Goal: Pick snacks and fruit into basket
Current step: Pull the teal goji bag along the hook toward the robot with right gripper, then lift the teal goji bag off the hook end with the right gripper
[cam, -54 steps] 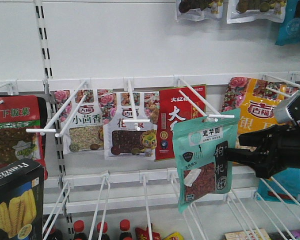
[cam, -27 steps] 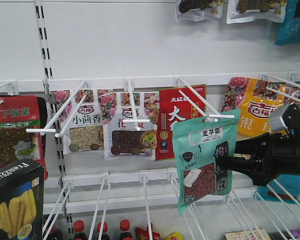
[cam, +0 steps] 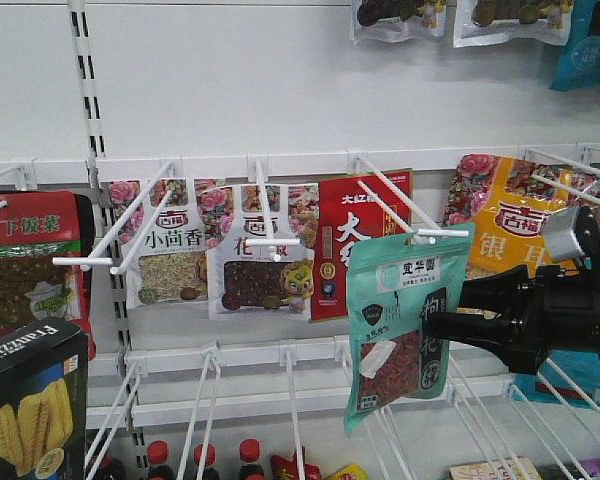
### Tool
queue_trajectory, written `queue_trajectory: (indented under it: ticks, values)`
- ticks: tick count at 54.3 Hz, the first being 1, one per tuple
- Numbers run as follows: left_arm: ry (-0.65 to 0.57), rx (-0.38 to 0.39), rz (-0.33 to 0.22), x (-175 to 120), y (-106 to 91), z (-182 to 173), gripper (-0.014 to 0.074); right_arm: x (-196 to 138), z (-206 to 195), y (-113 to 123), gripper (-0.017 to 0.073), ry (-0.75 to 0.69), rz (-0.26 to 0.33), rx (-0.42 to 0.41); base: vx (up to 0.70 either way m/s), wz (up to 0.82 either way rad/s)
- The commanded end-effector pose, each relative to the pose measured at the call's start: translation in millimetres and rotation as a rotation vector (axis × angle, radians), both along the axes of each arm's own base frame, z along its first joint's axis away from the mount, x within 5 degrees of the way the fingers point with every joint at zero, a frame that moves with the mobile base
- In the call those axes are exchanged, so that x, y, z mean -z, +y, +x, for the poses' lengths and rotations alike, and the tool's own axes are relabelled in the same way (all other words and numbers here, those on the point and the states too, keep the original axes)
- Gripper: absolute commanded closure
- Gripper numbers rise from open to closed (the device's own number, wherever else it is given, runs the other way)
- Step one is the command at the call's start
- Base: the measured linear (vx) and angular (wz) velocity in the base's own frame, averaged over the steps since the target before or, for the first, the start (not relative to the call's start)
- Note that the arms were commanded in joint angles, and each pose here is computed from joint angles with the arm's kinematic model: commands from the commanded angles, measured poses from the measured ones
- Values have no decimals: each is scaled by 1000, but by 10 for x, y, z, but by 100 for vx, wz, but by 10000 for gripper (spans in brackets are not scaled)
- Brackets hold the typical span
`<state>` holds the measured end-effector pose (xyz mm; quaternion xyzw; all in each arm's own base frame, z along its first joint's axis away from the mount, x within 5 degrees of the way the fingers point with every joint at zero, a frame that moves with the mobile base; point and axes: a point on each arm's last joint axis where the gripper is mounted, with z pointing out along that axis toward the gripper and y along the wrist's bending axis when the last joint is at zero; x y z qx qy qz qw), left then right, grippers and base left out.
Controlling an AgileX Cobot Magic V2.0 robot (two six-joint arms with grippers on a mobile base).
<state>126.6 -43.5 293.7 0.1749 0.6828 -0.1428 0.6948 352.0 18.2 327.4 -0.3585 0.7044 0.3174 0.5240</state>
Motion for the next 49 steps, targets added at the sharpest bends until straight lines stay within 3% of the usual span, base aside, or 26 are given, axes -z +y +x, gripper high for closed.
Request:
queue_trajectory:
  ticks: [1, 22, 33, 49]
  values:
    - [-43, 28, -54, -129, -22, -6, 591, -286, -74, 28, 62, -79, 56, -10, 0, 0]
    - [-43, 28, -54, -129, -22, -6, 591, -302, -198, 92, 75, -26, 100, -147, 0, 0]
    - [-43, 28, -54, -129, -22, -6, 591, -344, -200, 99, 112, -38, 145, -151, 0, 0]
    - [-43, 28, -54, -129, -22, -6, 591, -346, -200, 99, 141, -28, 154, -148, 0, 0]
